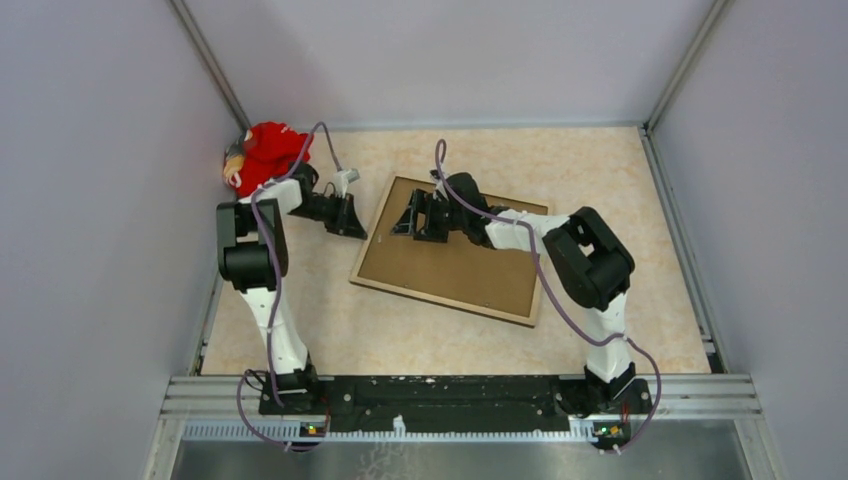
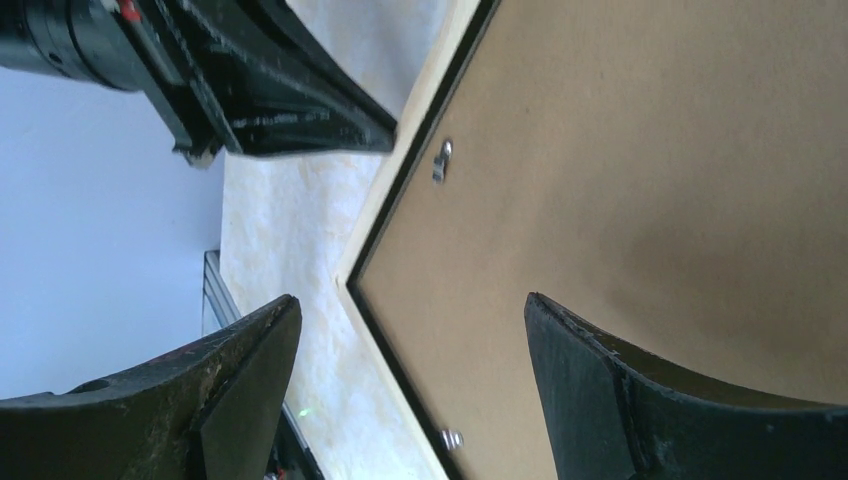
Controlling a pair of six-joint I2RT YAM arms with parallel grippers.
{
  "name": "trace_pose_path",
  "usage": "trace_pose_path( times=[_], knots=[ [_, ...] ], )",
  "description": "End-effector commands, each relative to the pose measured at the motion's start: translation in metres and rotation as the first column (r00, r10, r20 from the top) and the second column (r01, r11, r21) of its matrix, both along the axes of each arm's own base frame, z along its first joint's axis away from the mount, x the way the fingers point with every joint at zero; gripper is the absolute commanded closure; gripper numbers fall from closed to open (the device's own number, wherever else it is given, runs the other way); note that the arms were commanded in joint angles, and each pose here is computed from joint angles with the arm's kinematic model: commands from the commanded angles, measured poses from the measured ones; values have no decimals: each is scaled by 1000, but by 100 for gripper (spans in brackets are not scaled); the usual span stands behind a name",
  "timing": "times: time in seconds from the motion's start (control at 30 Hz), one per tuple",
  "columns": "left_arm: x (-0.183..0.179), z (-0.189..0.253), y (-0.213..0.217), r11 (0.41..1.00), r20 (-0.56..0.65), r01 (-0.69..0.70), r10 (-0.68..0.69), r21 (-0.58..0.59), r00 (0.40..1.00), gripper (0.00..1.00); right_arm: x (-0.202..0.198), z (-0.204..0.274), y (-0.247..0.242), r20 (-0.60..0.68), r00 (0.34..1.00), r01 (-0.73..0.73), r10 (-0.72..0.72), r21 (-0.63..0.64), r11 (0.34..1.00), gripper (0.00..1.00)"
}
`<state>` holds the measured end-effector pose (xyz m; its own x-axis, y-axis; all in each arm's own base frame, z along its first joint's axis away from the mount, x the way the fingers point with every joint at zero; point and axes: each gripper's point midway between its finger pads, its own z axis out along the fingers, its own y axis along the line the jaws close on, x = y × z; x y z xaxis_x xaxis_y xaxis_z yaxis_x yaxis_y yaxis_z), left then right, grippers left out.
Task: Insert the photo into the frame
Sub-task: Adjust the photo frame at the center of the board, then install the photo frame at the center of the board.
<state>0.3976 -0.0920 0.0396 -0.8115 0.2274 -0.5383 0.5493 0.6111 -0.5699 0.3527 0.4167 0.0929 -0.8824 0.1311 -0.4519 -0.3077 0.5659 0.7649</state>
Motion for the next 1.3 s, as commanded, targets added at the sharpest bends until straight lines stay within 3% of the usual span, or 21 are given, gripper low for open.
trace_pose_path(
  times=[0.0, 0.23, 0.57, 1.27],
  knots=[
    [-43, -15, -18, 997, -66, 80, -79, 4, 995, 90, -11, 29, 12, 69, 996, -53, 50, 55, 997, 18],
    [-65, -21, -21, 996, -96, 93, -92, 4, 991, 89, -24, 20, 23, 60, 993, -102, 99, 38, 994, 19],
    [-62, -21, -21, 997, -97, 78, -77, 6, 992, 89, -43, 0, 45, 43, 987, -157, 157, -2, 988, 20],
    [-62, -20, -20, 997, -97, 78, -77, 15, 992, 90, -37, -23, 62, 20, 986, -166, 166, -13, 986, 22]
  ],
)
